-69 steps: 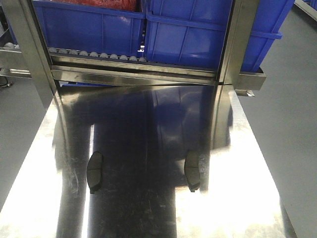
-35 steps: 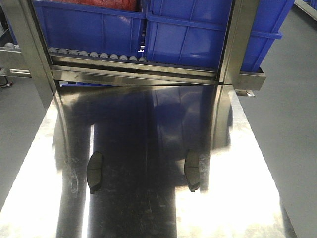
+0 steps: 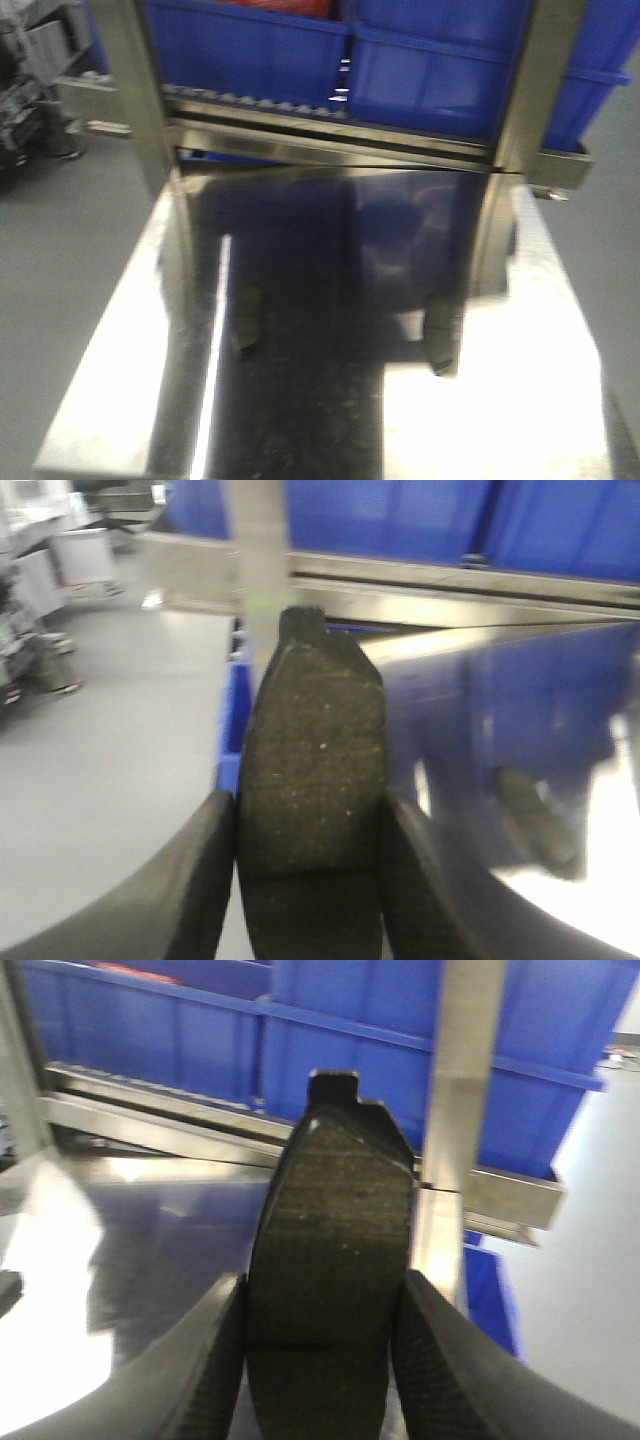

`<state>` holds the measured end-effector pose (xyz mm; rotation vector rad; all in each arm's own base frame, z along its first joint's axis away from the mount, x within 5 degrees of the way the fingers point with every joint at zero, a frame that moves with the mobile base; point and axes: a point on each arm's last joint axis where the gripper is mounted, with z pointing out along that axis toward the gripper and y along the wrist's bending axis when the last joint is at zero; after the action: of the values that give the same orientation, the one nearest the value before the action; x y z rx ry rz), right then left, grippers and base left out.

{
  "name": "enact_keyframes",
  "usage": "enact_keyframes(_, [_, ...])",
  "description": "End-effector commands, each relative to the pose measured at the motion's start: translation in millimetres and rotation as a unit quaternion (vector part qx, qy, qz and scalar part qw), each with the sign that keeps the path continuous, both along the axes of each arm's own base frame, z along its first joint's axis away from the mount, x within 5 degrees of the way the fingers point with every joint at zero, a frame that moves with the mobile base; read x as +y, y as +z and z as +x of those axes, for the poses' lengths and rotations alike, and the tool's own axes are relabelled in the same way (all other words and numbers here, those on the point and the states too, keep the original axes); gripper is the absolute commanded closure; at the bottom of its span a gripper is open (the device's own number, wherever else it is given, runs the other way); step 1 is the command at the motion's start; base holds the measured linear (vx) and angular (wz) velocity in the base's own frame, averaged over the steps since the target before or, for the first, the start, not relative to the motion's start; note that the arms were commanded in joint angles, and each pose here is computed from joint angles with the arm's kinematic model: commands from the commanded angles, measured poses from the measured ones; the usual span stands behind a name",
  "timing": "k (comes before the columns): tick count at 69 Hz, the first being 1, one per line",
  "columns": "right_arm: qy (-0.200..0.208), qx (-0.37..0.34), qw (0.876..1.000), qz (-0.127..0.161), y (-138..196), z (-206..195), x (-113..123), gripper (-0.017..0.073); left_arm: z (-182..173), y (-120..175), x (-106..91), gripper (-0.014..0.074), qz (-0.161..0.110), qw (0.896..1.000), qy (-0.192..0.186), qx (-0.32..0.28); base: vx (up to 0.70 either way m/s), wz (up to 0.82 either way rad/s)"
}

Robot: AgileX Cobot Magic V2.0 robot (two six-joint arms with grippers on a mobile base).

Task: Move and align brake pads A on conveyor
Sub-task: 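Drive the base away from the steel table holding both pads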

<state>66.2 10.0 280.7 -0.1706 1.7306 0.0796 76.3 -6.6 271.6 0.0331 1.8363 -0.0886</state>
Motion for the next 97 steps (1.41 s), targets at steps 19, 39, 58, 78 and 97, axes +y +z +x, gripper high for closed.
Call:
enact_keyframes(19, [-0.001,-0.063,0.998,0.001,19.3,0.3,-0.2,0.0561,1.9,17.8,0.0,0.0599,-0.009,0.998,0.002,-0.058,-0.19,0.80])
enact_keyframes(39, [-0.001,-0.063,0.998,0.001,19.2,0.3,-0.2,0.0561,1.9,17.8,0.0,0.0599,-0.009,0.998,0.002,-0.058,-0.24,0.92])
enact_keyframes(58, [-0.001,-0.063,0.998,0.001,19.3,0.3,-0.2,0.0561,1.9,17.8,0.0,0.0599,-0.009,0.998,0.002,-0.058,-0.24,0.92])
enact_keyframes(78, [-0.001,-0.063,0.998,0.001,19.2,0.3,-0.2,0.0561,1.9,17.8,0.0,0.0599,-0.009,0.998,0.002,-0.058,-0.21,0.88])
enact_keyframes(97, [-0.001,-0.063,0.998,0.001,19.2,0.3,-0.2,0.0561,1.9,17.8,0.0,0.0599,-0.009,0.998,0.002,-0.058,-0.13,0.88])
